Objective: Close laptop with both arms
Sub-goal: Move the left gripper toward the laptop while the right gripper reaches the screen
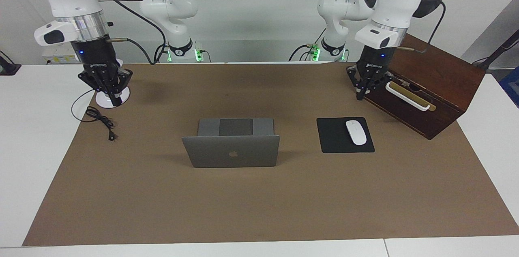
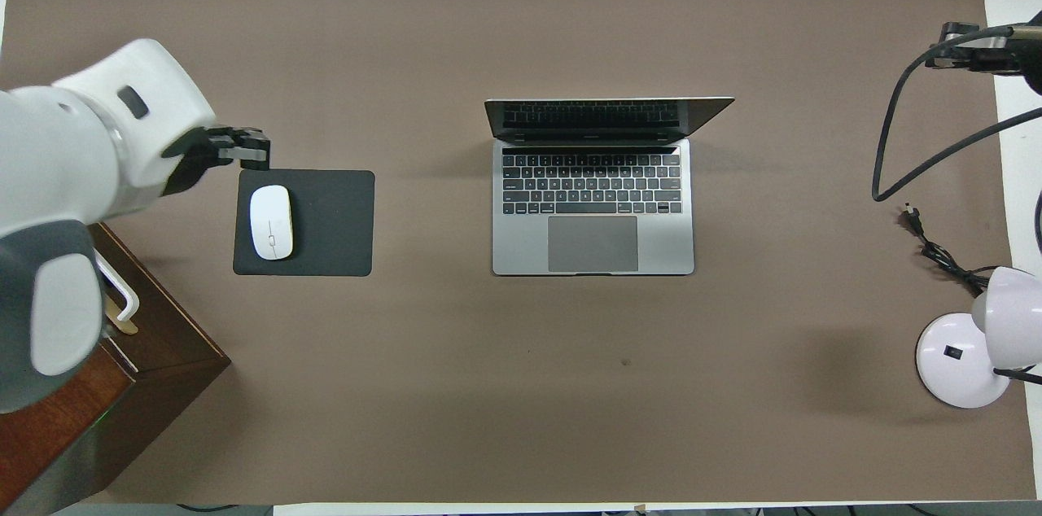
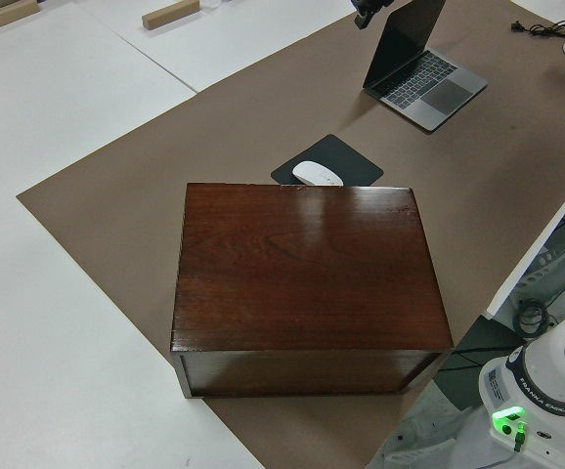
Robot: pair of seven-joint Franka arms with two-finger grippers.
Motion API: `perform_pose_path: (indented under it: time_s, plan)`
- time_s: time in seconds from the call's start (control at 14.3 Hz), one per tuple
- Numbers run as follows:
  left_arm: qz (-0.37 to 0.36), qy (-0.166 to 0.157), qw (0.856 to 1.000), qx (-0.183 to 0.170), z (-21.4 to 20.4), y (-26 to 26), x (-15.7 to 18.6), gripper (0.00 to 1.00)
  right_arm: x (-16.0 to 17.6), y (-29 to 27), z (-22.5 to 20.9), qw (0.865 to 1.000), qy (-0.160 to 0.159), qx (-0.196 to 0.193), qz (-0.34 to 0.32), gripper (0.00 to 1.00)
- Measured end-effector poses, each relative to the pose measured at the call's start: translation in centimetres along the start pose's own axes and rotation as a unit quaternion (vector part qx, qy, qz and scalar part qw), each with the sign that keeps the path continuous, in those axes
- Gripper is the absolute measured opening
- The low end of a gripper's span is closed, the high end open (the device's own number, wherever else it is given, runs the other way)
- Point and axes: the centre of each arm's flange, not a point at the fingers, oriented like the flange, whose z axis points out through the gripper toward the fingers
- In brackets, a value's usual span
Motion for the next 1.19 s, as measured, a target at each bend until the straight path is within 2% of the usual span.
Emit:
perform_pose_path:
  time_s: [0.14, 0.49, 0.7, 0.98, 1.19]
  plan:
    - [0.006, 0.047, 0.999, -0.015, 2.0, 2.1, -3.2, 0.01, 0.0, -0.1, 0.3, 1.0, -0.001, 0.0, 0.0, 0.01]
    - [0.049, 0.113, 0.992, -0.039, 4.6, 7.2, -9.5, 0.01, -0.6, -6.1, 2.2, 0.999, 0.004, -0.004, 0.031, 0.01]
    - [0.069, 0.142, 0.986, -0.054, 6.0, 9.5, -11.5, 0.01, -1.2, -10.6, 3.6, 0.999, 0.024, -0.01, 0.046, 0.01]
    - [0.095, 0.17, 0.978, -0.071, 9.5, 12.5, -13.8, 0.01, 0.3, -11.0, 7.2, 0.997, 0.054, 0.0, 0.049, 0.01]
    - [0.115, 0.19, 0.971, -0.085, 13.5, 14.9, -15.4, 0.01, 0.4, -12.4, 9.7, 0.997, 0.062, 0.009, 0.051, 0.01]
